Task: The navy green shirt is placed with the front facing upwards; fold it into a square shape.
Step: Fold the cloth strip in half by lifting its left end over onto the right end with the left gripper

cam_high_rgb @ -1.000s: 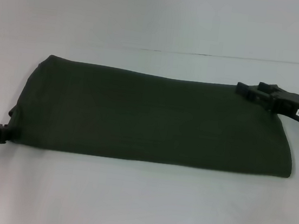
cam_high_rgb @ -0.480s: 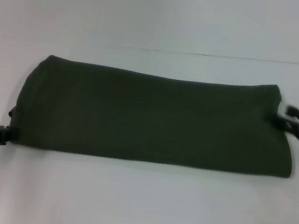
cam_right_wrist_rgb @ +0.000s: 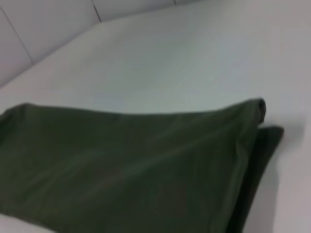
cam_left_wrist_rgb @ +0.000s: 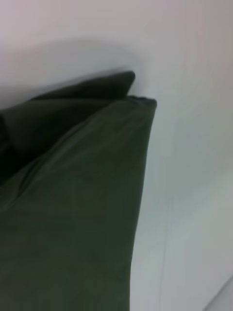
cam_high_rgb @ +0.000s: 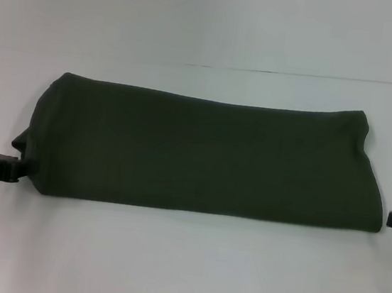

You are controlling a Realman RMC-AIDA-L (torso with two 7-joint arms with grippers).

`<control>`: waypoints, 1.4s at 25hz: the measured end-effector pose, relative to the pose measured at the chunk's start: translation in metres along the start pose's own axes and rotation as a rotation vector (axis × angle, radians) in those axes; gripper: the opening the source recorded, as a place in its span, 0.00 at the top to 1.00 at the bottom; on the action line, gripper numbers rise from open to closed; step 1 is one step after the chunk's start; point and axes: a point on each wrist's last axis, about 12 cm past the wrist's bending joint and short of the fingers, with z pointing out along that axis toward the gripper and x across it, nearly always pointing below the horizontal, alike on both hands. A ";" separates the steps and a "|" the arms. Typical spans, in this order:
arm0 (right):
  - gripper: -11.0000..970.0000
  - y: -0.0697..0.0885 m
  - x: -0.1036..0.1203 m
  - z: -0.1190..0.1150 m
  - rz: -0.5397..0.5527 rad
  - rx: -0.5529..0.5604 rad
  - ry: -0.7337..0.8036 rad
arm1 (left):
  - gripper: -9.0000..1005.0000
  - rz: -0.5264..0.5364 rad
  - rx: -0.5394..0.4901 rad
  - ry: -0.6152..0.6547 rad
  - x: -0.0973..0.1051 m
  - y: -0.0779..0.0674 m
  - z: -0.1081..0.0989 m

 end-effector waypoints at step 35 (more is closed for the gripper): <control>0.07 0.005 -0.003 0.046 0.031 -0.014 0.119 | 0.98 0.007 0.032 -0.062 -0.007 -0.005 -0.002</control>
